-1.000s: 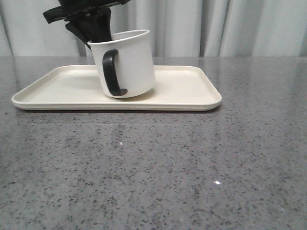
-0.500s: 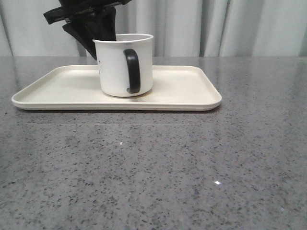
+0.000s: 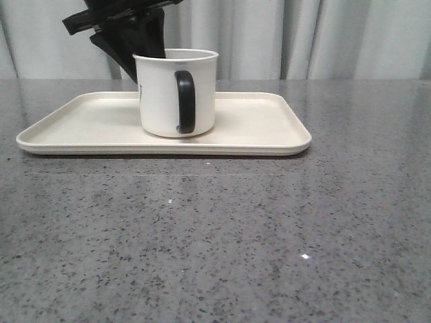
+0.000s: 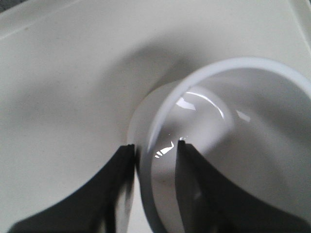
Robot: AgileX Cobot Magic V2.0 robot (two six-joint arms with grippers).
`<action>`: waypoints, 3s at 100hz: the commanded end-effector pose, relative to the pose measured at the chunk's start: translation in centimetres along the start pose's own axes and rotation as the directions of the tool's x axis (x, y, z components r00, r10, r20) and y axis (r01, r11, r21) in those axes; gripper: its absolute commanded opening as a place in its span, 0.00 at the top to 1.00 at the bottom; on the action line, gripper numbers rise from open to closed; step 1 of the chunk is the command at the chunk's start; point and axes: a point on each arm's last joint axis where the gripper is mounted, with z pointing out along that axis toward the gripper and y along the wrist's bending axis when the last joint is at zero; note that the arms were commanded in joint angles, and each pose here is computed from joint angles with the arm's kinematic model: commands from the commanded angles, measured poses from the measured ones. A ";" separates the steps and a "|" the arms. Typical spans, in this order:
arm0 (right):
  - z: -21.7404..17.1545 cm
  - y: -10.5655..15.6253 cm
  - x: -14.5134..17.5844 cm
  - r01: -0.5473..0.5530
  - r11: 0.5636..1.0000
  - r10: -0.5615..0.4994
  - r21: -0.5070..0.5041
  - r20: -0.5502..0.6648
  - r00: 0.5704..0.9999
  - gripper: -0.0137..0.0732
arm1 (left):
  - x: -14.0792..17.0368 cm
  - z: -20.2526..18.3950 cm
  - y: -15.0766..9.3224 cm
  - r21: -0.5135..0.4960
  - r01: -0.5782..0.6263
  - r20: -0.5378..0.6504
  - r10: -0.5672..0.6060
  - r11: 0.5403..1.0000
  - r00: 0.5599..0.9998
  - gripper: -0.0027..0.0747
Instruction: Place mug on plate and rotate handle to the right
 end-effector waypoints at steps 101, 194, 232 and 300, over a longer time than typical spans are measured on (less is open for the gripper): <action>0.1 -0.4 -1.4 0.014 0.999 -0.018 0.046 0.073 0.997 0.28 | 0.4 -9.2 -2.9 -0.004 -0.045 0.216 0.045 0.999 0.975 0.53; 0.1 -0.4 -1.4 0.014 0.999 -0.018 0.046 0.073 0.997 0.28 | 15.3 -33.5 -0.1 -0.427 0.300 0.696 0.098 0.853 0.711 0.65; 0.1 -0.4 -1.4 0.014 0.999 -0.018 0.046 0.073 0.997 0.28 | 19.1 -33.6 1.1 -0.526 0.409 0.680 0.080 0.745 0.729 0.99; 5.5 0.5 -4.7 0.061 0.990 -0.071 -0.130 -0.074 0.995 0.28 | 23.6 -27.8 3.5 -0.579 0.472 0.629 -0.003 0.665 0.777 0.99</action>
